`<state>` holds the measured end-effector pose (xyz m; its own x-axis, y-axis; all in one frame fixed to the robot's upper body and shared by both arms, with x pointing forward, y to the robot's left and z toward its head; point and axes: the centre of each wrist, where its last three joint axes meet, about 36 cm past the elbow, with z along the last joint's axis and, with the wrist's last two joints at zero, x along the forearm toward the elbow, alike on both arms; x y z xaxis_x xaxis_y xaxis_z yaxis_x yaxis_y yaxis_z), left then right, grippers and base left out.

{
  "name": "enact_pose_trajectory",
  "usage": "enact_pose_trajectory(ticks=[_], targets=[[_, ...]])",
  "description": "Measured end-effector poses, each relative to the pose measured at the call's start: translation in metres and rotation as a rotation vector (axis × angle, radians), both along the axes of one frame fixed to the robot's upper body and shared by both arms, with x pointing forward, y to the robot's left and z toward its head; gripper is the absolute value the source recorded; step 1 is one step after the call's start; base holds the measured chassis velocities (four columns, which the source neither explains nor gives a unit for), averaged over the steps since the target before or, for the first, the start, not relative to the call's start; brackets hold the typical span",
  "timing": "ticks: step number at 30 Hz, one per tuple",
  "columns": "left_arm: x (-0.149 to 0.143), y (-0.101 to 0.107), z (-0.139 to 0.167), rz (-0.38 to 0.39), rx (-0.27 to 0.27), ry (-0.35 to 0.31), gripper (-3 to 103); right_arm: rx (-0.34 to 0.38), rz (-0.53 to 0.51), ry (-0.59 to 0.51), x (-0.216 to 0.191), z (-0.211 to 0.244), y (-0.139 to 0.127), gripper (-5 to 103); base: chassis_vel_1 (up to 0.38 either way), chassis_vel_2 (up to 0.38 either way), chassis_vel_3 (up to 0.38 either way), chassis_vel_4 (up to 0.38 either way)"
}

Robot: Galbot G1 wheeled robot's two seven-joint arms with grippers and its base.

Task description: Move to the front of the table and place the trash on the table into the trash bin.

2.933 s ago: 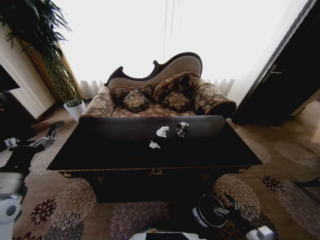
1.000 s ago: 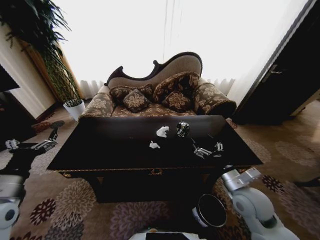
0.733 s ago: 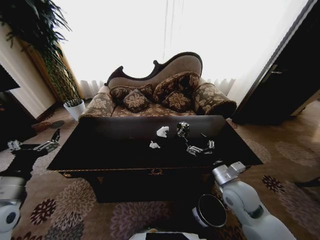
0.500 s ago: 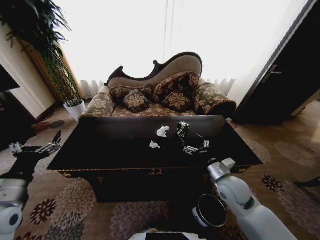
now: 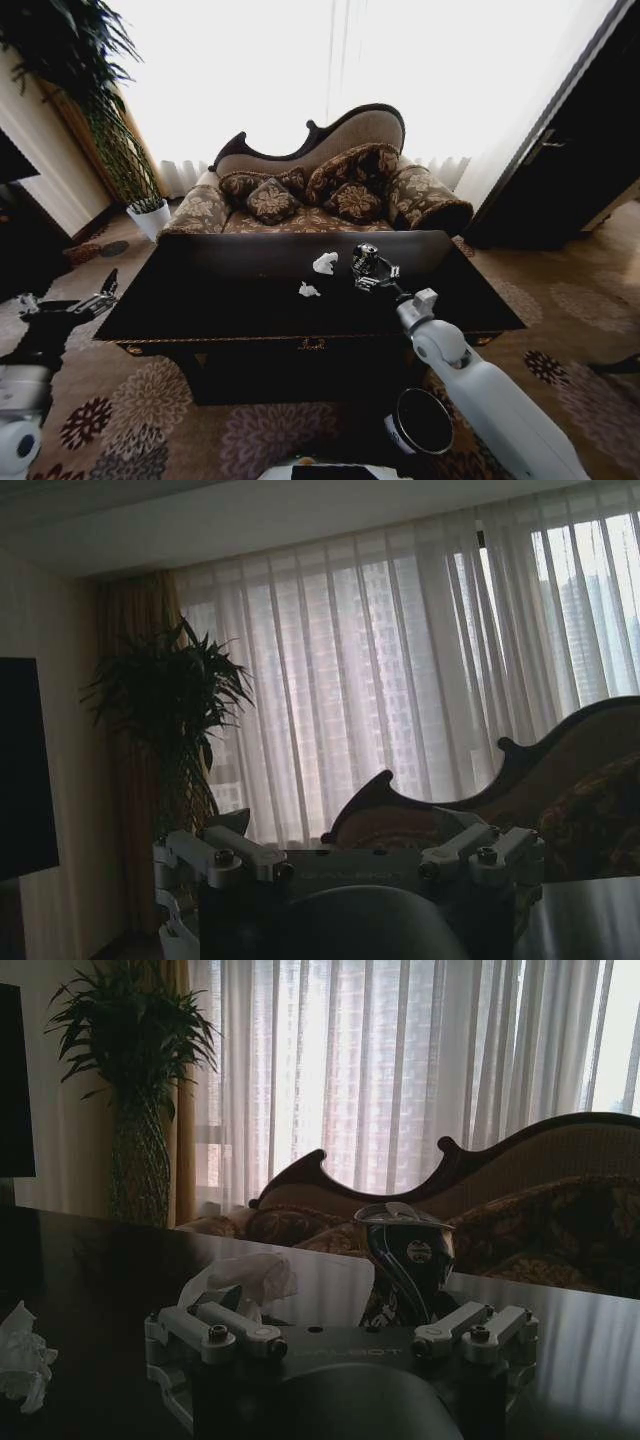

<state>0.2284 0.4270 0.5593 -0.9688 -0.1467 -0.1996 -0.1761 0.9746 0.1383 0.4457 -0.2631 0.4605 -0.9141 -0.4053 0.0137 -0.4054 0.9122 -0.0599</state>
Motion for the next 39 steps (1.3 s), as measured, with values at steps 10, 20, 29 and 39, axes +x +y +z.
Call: enact_pose_trajectory(ticks=[10,20,29,39], targets=[[-0.011,-0.004,-0.002,0.032,0.000,0.002,100,-0.037,0.050,-0.001,0.024,-0.002,0.014,100,0.000,0.000,0.000,0.000],[-0.016,-0.001,0.002,0.042,0.021,0.005,100,-0.037,0.065,-0.030,0.039,0.000,0.019,78,0.000,0.000,0.000,0.000],[-0.015,-0.005,0.001,0.034,0.013,0.003,100,-0.038,0.062,-0.019,0.034,-0.005,0.011,44,0.000,0.000,0.000,0.000],[-0.015,-0.003,0.001,0.037,0.015,0.002,100,-0.011,0.055,-0.018,0.022,-0.006,0.006,12,0.000,0.000,0.000,0.000]])
